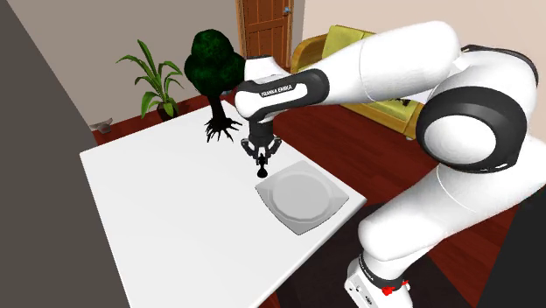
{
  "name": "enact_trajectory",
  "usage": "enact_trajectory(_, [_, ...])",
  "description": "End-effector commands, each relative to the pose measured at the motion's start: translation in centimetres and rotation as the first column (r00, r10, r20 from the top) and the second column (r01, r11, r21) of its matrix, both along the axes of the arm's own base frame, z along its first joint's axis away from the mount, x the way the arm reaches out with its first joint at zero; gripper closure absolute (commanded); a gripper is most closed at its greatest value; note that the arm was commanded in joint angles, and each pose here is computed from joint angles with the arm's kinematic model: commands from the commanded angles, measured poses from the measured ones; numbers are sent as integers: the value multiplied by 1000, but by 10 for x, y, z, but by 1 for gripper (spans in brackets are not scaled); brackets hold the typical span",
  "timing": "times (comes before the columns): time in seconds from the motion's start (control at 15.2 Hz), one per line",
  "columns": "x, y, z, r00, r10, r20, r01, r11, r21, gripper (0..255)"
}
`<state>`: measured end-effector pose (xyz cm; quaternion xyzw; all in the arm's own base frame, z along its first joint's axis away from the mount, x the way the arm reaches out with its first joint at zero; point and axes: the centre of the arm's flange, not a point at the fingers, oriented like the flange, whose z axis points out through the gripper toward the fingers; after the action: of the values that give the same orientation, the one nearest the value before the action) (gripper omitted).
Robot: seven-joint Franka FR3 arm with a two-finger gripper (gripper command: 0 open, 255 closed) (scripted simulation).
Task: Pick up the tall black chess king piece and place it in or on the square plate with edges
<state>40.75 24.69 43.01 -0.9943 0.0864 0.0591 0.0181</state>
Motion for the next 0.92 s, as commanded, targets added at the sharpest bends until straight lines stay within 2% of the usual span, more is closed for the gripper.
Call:
enact_trajectory(0.0, [-11, -25, -1, 1000, 1, 0, -1, 1000, 1, 255])
enact_trajectory(0.59, [-64, -132, 5, 1000, 1, 0, -1, 1000, 1, 255])
enact_trajectory(0.86, [-64, -132, -16, 1000, 1, 0, -1, 1000, 1, 255])
